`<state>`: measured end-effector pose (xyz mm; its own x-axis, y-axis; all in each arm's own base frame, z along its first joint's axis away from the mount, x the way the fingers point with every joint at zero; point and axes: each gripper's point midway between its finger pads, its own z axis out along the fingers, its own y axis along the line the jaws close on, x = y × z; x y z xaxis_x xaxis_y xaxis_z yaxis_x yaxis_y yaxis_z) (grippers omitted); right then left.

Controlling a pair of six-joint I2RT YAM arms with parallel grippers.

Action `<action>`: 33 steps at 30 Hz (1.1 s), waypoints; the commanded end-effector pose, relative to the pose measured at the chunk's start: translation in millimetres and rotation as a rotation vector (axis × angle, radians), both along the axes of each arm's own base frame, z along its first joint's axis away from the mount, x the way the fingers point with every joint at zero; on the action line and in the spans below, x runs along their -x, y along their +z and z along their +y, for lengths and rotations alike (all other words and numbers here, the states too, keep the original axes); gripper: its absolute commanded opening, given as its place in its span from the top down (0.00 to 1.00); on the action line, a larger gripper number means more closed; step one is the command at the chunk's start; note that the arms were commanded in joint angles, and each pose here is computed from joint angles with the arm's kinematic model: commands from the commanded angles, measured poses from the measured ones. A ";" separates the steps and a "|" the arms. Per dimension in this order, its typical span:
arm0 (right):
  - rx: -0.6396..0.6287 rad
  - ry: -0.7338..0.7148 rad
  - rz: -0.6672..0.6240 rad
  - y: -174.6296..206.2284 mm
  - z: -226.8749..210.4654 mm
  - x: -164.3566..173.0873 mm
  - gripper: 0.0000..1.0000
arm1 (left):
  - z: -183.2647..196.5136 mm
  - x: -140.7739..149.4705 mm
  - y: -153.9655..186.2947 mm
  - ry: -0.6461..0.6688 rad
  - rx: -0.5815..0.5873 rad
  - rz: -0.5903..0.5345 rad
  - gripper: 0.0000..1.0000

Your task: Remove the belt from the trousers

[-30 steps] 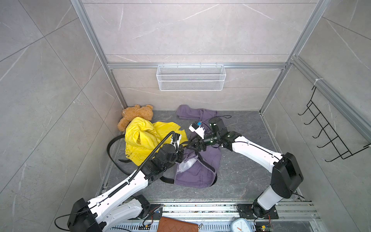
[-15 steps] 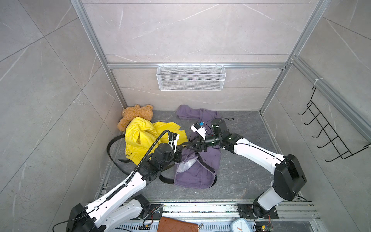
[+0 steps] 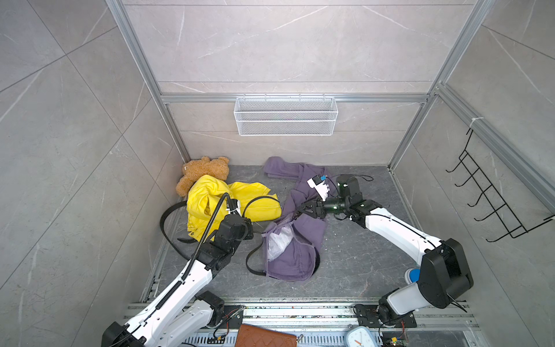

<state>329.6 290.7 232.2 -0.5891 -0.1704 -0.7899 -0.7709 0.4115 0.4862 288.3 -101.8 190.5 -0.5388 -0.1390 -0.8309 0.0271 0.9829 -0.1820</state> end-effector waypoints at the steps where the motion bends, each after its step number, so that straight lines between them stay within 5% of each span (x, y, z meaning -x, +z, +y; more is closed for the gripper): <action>1: 0.026 -0.091 -0.047 7.9 -14.6 -15.7 1.00 | 25.2 6.9 -4.3 0.092 -0.067 0.023 1.00; 8: 0.056 -0.046 0.015 -2.3 -6.9 -17.0 0.96 | 15.5 -5.4 5.8 0.054 -0.028 -0.030 1.00; 13: 0.103 -0.013 0.042 -5.2 1.9 -16.8 0.40 | 0.6 -25.2 3.7 0.008 -0.065 -0.012 1.00; 16: 0.155 -0.034 0.058 -12.9 -5.9 -12.7 0.27 | 2.3 -36.5 5.0 0.016 -0.103 -0.017 0.94; 28: 0.365 -0.004 0.143 -78.3 -7.9 40.3 0.19 | -3.9 -40.1 5.4 -0.005 -0.093 0.050 0.53; 33: 0.513 -0.034 0.168 -117.4 -15.9 57.8 0.18 | -26.7 -32.5 9.2 -0.091 -0.065 0.079 0.48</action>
<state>275.9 290.4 130.7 -0.7012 -0.4576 -0.5468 -0.6997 0.5893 0.4041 322.3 -114.5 180.3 -0.6180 -0.0239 -0.7859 0.0615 0.9950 -0.0787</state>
